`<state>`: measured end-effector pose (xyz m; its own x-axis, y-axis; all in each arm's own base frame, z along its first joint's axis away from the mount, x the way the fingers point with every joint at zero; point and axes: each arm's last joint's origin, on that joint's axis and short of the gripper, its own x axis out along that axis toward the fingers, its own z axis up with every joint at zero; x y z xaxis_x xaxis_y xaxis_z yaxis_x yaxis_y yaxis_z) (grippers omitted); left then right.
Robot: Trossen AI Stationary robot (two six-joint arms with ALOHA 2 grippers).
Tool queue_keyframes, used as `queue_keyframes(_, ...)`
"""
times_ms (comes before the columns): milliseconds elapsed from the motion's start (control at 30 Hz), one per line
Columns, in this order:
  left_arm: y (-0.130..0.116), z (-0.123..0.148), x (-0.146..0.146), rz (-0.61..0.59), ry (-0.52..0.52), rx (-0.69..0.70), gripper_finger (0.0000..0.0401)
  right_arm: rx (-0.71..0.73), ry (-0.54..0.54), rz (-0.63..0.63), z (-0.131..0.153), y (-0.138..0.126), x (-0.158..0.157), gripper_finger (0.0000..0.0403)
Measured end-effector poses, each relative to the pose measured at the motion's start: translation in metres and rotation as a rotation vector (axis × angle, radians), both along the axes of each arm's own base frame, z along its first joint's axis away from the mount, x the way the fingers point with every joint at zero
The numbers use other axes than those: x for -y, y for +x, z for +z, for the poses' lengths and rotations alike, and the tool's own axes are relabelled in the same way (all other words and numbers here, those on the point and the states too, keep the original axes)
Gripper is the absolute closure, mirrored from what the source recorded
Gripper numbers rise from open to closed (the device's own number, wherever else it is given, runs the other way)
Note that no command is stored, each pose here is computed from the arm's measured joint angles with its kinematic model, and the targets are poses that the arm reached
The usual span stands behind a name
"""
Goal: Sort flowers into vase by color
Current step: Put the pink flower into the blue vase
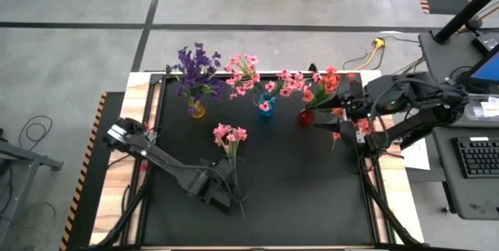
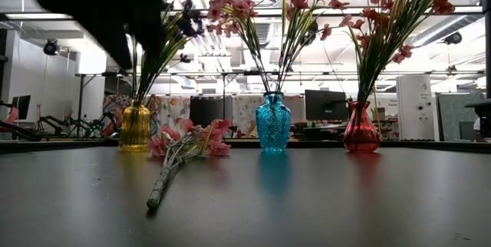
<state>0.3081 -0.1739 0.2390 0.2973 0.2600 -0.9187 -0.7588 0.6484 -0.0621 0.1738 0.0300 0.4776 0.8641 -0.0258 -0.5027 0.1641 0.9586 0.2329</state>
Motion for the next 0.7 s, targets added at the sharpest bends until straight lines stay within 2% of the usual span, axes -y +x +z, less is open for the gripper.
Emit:
queue_keyframes(100, 0.008, -0.019, 0.006, 0.029, 0.007, 0.038, 0.0154, -0.028, -0.014, 0.015, -0.004, 0.007, -0.003, 0.0124)
queue_keyframes(300, 0.024, -0.063, 0.002, 0.083, 0.112, -0.002, 0.0155, -0.044, -0.054, 0.043, -0.006, 0.012, -0.005, 0.0129)
queue_keyframes(467, 0.039, -0.091, -0.001, 0.107, 0.123, 0.005, 0.0164, -0.044, -0.076, 0.056, -0.006, 0.012, -0.005, 0.0127)
queue_keyframes(600, 0.044, -0.108, -0.004, 0.132, 0.133, -0.021, 0.0183, -0.045, -0.096, 0.068, -0.007, 0.012, -0.005, 0.0129)
queue_keyframes(700, 0.045, -0.114, -0.002, 0.153, 0.138, -0.012, 0.0214, -0.046, -0.108, 0.075, -0.007, 0.012, -0.005, 0.0132)
